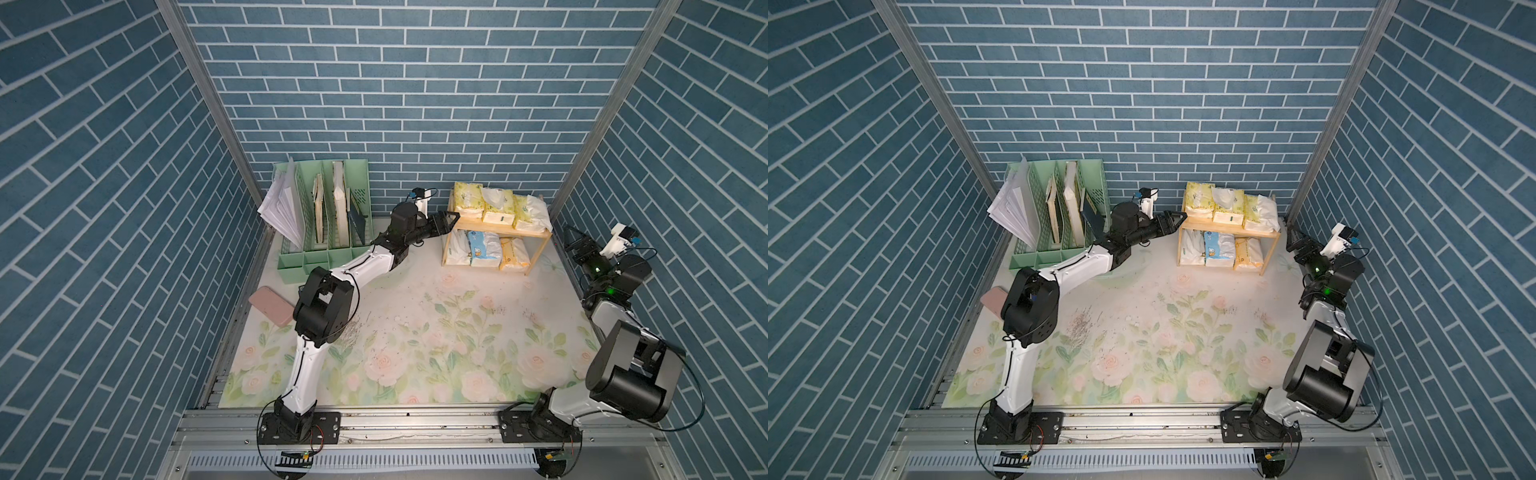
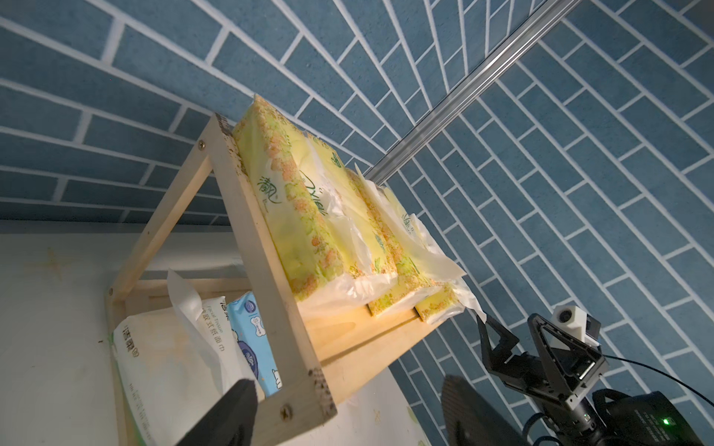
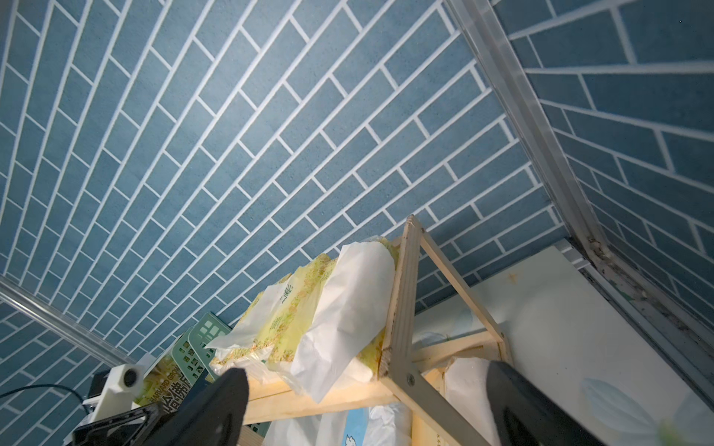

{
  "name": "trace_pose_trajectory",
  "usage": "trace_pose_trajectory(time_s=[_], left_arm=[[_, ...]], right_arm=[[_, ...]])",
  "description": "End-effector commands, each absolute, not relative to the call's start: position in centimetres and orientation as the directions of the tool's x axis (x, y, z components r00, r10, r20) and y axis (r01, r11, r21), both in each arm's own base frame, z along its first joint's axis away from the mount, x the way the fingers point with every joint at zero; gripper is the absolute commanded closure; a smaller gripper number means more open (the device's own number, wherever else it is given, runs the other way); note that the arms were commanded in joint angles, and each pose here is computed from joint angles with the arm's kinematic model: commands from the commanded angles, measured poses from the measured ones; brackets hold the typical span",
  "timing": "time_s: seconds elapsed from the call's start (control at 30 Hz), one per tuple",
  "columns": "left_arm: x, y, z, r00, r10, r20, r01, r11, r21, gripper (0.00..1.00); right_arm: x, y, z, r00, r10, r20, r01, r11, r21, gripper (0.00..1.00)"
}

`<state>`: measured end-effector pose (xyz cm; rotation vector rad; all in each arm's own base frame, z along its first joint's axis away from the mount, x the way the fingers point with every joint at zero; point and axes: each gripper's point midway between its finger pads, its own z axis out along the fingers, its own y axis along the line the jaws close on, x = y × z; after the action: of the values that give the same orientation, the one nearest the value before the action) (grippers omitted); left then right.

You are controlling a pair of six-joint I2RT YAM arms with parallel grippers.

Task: Remove the tissue boxes from the shelf
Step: Move the shelf to the center of the board.

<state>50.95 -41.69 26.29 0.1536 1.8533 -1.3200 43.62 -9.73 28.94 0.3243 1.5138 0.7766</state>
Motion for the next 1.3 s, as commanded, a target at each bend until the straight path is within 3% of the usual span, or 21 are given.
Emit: trace_pose_trajectory(time_s=[0.0,0.23,0.37,0.57,1.27], left_arm=[[51.1,-43.0,25.1,-0.682,-0.314,-0.661,0.522,0.424,-0.74,0.23],[51.2,-43.5,24.7,-0.684,-0.318,-0.657,0.529,0.405,-0.746,0.33],[51.3,-43.6,24.3,-0.685,-0.315,-0.657,0.526,0.41,-0.745,0.45],[51.7,-43.8,24.2,-0.686,-0.311,-0.658,0.527,0.412,-0.744,0.55],[50.6,-43.0,24.3,-0.675,-0.306,-0.671,0.527,0.436,-0.73,0.65]], right_arm=[[44.7,-9.1,30.6,-0.151,0.633,-0.759,-0.355,0.682,0.639,0.0],[47.0,-8.2,29.2,-0.231,0.622,-0.748,-0.396,0.642,0.656,0.0],[48.2,-7.7,28.1,-0.258,0.629,-0.733,-0.39,0.627,0.675,0.03],[48.8,-7.5,27.7,-0.278,0.634,-0.721,-0.403,0.605,0.687,0.04],[50.1,-1.8,27.7,-0.413,0.573,-0.708,-0.512,0.497,0.7,0.07]])
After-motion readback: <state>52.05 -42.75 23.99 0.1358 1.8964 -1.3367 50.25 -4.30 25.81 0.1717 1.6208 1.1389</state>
